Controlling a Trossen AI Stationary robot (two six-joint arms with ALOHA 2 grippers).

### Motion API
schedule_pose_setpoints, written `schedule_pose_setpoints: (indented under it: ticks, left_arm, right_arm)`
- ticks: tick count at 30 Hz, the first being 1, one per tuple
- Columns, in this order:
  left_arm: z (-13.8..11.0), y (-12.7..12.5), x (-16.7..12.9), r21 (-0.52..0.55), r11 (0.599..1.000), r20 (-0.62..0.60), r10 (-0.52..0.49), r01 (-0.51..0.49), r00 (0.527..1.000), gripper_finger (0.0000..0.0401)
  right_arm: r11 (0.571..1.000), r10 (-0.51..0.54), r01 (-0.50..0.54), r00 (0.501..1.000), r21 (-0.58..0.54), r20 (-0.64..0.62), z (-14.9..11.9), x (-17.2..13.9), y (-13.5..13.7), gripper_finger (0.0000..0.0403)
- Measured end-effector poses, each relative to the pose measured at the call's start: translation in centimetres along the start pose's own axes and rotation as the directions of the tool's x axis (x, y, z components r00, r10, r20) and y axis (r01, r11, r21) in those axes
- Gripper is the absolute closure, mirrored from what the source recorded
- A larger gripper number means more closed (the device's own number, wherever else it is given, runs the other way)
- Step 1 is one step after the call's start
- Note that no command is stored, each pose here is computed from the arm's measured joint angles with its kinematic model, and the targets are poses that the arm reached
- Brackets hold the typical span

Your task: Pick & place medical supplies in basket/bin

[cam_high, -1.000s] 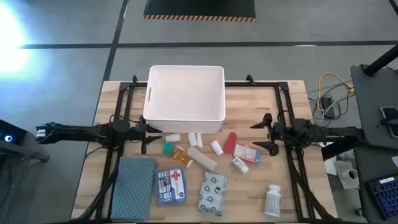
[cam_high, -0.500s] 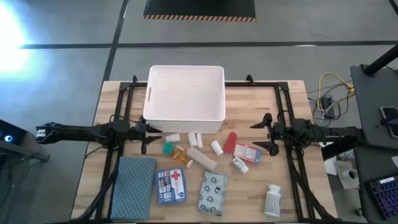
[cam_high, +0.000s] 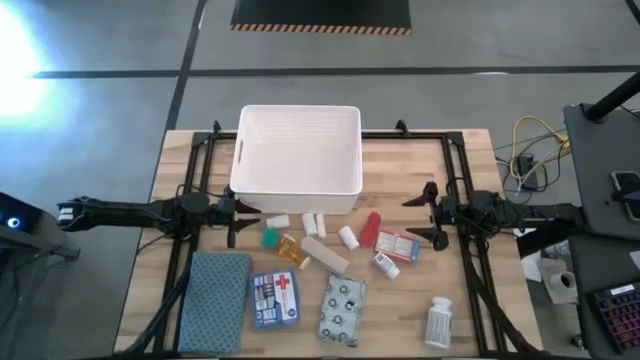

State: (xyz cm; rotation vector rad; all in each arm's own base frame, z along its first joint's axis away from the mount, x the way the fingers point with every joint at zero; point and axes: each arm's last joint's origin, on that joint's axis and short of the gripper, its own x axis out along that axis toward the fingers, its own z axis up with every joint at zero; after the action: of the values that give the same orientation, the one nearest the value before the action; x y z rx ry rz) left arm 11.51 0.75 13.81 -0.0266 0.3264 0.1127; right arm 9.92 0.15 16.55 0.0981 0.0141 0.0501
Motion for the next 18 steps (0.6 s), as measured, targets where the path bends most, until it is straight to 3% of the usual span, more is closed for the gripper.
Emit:
schedule_pose_setpoints:
  ticks: [18]
  left_arm:
    - [0.0, 0.0, 0.0, 0.0, 1.0, 0.0, 0.0, 0.0, 1.0, 0.0301]
  right_arm:
    - [1.0, 0.0, 0.0, 1.0, 0.004, 0.0, -0.01, 0.0, 0.0, 0.0056]
